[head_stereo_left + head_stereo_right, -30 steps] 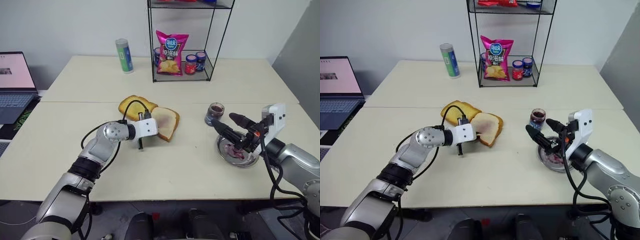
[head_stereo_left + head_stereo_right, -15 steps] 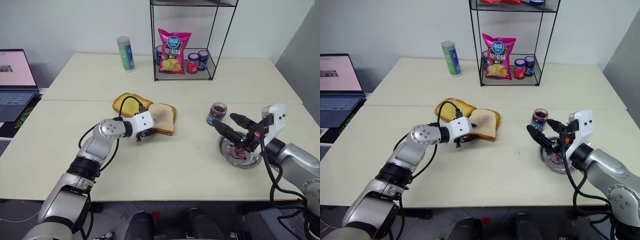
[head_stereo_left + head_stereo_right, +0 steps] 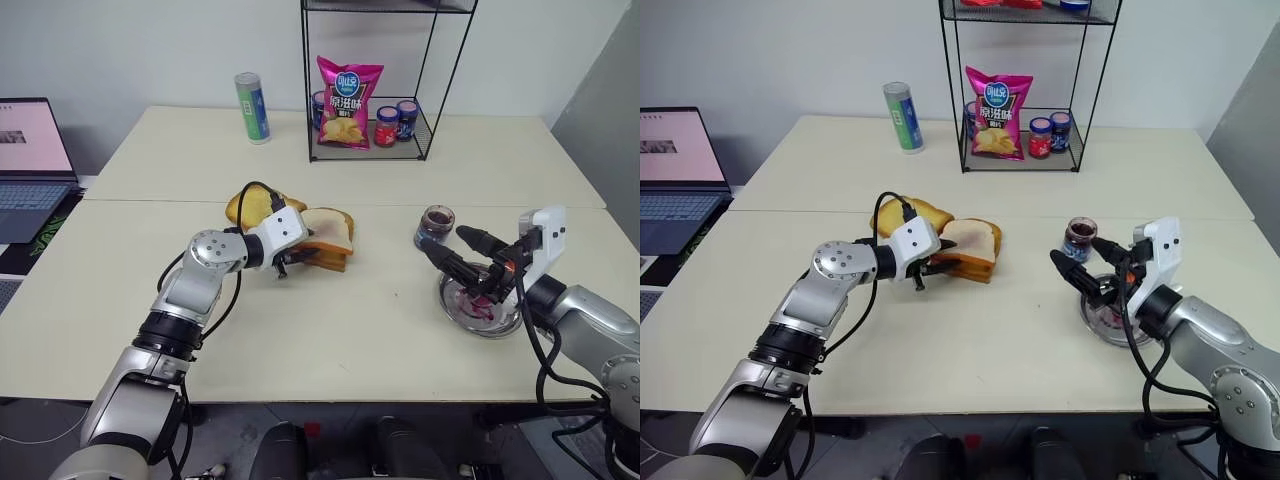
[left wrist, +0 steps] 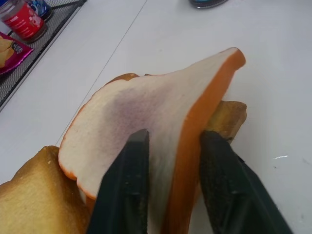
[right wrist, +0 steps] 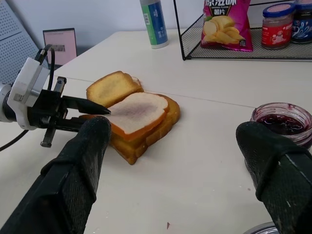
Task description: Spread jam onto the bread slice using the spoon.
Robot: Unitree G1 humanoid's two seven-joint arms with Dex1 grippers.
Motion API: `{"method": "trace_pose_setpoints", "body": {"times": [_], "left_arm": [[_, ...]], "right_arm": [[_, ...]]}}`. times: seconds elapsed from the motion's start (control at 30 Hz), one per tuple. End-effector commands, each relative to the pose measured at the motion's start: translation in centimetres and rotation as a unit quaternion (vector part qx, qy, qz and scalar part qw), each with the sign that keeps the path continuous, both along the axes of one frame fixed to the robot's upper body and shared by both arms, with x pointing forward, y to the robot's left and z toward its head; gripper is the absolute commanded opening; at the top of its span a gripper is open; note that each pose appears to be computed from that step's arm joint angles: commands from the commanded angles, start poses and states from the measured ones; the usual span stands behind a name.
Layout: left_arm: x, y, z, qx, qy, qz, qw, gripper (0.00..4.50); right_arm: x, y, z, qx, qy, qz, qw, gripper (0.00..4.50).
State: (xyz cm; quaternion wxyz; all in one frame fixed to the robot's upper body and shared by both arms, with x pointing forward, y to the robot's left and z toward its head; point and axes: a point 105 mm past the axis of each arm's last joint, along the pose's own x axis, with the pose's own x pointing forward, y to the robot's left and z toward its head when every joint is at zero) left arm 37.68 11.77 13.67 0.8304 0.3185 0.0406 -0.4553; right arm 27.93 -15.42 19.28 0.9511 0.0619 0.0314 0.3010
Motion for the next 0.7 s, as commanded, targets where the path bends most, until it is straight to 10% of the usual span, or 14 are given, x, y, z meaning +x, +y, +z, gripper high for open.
{"method": "trace_pose_setpoints", "body": {"times": [0.03, 0.4, 0.7], "left_arm": [[0.0, -0.6, 2.5, -0.022, -0.035, -0.011, 0.999, 0.48], [-4.3, -6.9, 3.6, -0.022, -0.055, -0.153, 0.986, 0.02], [-9.9, -8.7, -4.0, 0.115, -0.038, -0.31, 0.943, 0.02]], "right_arm": [[0.0, 0.0, 1.2, 0.004, -0.029, 0.003, 1.0, 4.5], [-0.9, -2.0, 1.3, -0.016, -0.024, -0.021, 0.999, 4.5], [-2.1, -2.9, 1.0, -0.018, -0.012, -0.044, 0.999, 4.5]]}}
